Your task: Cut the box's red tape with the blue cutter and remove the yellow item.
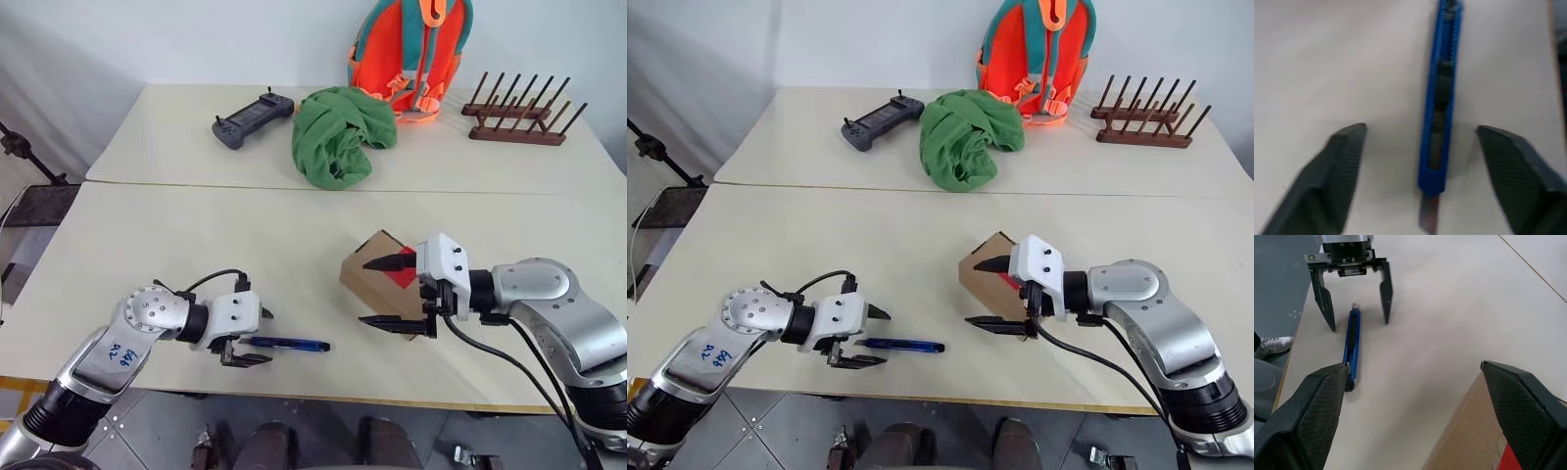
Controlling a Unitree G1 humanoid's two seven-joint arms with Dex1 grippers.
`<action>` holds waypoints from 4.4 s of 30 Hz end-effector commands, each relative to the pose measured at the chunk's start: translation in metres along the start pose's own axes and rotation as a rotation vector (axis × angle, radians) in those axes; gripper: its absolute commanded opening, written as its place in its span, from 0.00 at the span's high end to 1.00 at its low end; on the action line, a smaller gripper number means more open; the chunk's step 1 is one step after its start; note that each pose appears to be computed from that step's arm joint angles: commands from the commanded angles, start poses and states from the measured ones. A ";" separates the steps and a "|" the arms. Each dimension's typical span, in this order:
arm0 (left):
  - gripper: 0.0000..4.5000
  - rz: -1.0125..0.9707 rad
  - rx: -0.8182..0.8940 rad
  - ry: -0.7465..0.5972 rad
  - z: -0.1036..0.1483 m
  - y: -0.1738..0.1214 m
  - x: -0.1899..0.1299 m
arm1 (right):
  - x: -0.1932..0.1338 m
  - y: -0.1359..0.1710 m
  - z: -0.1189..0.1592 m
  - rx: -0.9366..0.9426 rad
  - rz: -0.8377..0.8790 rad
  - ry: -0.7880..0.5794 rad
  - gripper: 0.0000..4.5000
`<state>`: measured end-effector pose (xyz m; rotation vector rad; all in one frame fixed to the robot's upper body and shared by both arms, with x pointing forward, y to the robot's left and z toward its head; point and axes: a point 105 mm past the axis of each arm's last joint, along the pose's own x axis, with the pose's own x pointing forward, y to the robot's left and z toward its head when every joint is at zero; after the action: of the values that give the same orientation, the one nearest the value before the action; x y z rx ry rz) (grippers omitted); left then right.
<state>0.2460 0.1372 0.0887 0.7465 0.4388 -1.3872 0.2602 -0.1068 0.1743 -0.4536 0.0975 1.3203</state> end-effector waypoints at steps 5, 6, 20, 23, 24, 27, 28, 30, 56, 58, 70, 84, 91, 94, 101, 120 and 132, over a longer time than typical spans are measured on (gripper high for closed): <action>0.43 -0.177 -0.103 0.142 -0.045 -0.043 0.021 | -0.005 0.003 0.011 -0.063 -0.004 -0.014 0.00; 0.50 -0.174 -0.104 0.144 -0.045 -0.044 0.021 | -0.005 0.003 0.011 -0.064 -0.004 -0.014 0.00; 0.74 -0.170 -0.108 0.159 -0.049 -0.046 0.021 | -0.005 0.005 0.010 -0.073 -0.002 -0.008 0.00; 0.74 -0.167 -0.105 0.162 -0.049 -0.046 0.021 | -0.005 0.005 0.010 -0.075 -0.002 -0.006 0.00; 0.74 -0.164 -0.103 0.164 -0.049 -0.046 0.021 | -0.005 0.005 0.010 -0.076 -0.002 -0.005 0.00; 0.85 -0.152 -0.102 0.164 -0.049 -0.044 0.021 | -0.006 0.005 0.010 -0.078 -0.002 -0.004 0.00; 0.89 -0.150 -0.102 0.163 -0.048 -0.044 0.021 | -0.006 0.005 0.010 -0.078 -0.002 -0.003 0.00; 0.91 -0.137 -0.105 0.156 -0.047 -0.041 0.022 | -0.006 0.004 0.011 -0.080 -0.003 -0.003 0.00; 0.91 0.399 -0.067 -0.252 0.016 0.051 -0.051 | -0.037 -0.041 0.056 -0.051 -0.165 -0.114 0.00; 0.91 0.430 -0.029 -0.307 0.026 0.059 -0.060 | -0.039 -0.046 0.063 -0.046 -0.175 -0.117 0.00; 0.91 0.498 0.386 -0.541 0.093 0.087 -0.057 | -0.024 -0.063 0.126 0.146 -0.131 -0.211 0.00; 0.91 0.633 0.576 -0.597 0.119 0.117 -0.035 | 0.005 -0.074 0.103 0.392 -0.063 0.080 0.00; 0.91 0.631 0.585 -0.608 0.121 0.117 -0.035 | 0.013 -0.089 0.100 0.396 -0.089 0.081 0.00; 0.91 0.631 0.586 -0.610 0.121 0.116 -0.035 | 0.016 -0.089 0.102 0.400 -0.080 0.074 0.00; 0.91 0.635 0.593 -0.607 0.121 0.116 -0.037 | 0.021 -0.089 0.102 0.403 -0.057 0.081 0.00; 0.91 0.658 0.552 -0.604 0.119 0.122 -0.042 | 0.019 -0.088 0.102 0.370 -0.016 0.096 0.96; 0.22 0.693 0.247 -0.574 0.099 0.137 -0.056 | 0.009 -0.087 0.114 0.304 -0.059 0.057 0.96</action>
<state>0.3600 0.0997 0.2129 0.5869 -0.3973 -0.9621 0.3287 -0.0667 0.2786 -0.2077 0.4139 1.2189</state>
